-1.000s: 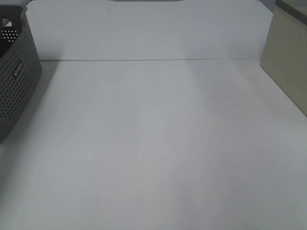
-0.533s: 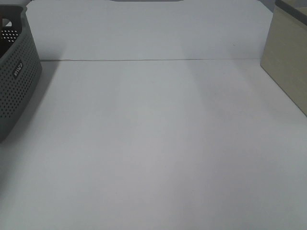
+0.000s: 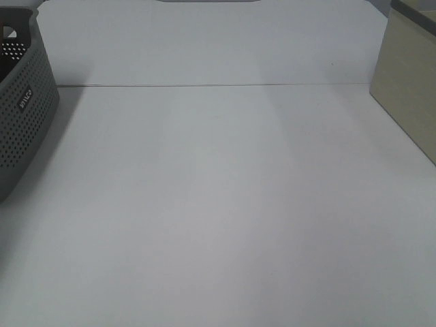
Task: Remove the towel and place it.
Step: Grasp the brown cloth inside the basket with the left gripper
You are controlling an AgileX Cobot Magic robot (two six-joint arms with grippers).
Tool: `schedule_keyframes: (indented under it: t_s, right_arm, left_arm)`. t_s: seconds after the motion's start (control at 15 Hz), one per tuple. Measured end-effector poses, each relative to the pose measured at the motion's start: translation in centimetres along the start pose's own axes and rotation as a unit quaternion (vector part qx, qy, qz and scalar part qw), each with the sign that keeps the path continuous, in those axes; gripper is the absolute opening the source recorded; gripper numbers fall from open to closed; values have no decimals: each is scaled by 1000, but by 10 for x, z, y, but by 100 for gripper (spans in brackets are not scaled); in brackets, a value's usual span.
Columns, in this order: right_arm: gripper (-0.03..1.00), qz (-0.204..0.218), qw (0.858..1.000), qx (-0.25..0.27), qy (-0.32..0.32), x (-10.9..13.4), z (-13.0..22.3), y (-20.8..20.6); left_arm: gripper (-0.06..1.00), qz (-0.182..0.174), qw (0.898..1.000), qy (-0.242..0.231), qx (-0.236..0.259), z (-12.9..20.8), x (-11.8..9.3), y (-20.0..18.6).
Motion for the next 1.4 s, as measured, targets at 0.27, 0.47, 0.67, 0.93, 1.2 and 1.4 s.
schedule_keyframes:
  t_s: [0.27,0.47,0.67,0.93,1.2,1.4]
  right_arm:
    - [79,0,1000,0,0,0,0,0]
    - [79,0,1000,0,0,0,0,0]
    - [79,0,1000,0,0,0,0,0]
    - [79,0,1000,0,0,0,0,0]
    - [79,0,1000,0,0,0,0,0]
    - [79,0,1000,0,0,0,0,0]
  left_arm:
    - [8,-15,1000,-26,-8,-3,5,0]
    - [4,-14,999,-38,-8,-3,5,0]
    - [1,-1,999,-41,1,1,1,-1]
    - [0,-7,997,-73,2,13,8,-44]
    - [0,-65,983,-160,-53,21,25,-122]
    - [0,-97,973,-184,-96,19,26,-175]
Point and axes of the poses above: a point on each arm's last joint axis where the gripper is mounted, y pointing out along that axis toward the gripper, x along the wrist's bending axis when the last joint is at zero, z = x × y, the point moved 9 cm from there along y, pointing out along that axis toward the gripper, and after that the axes turned 1 degree about -y, right-handed, at the moved point
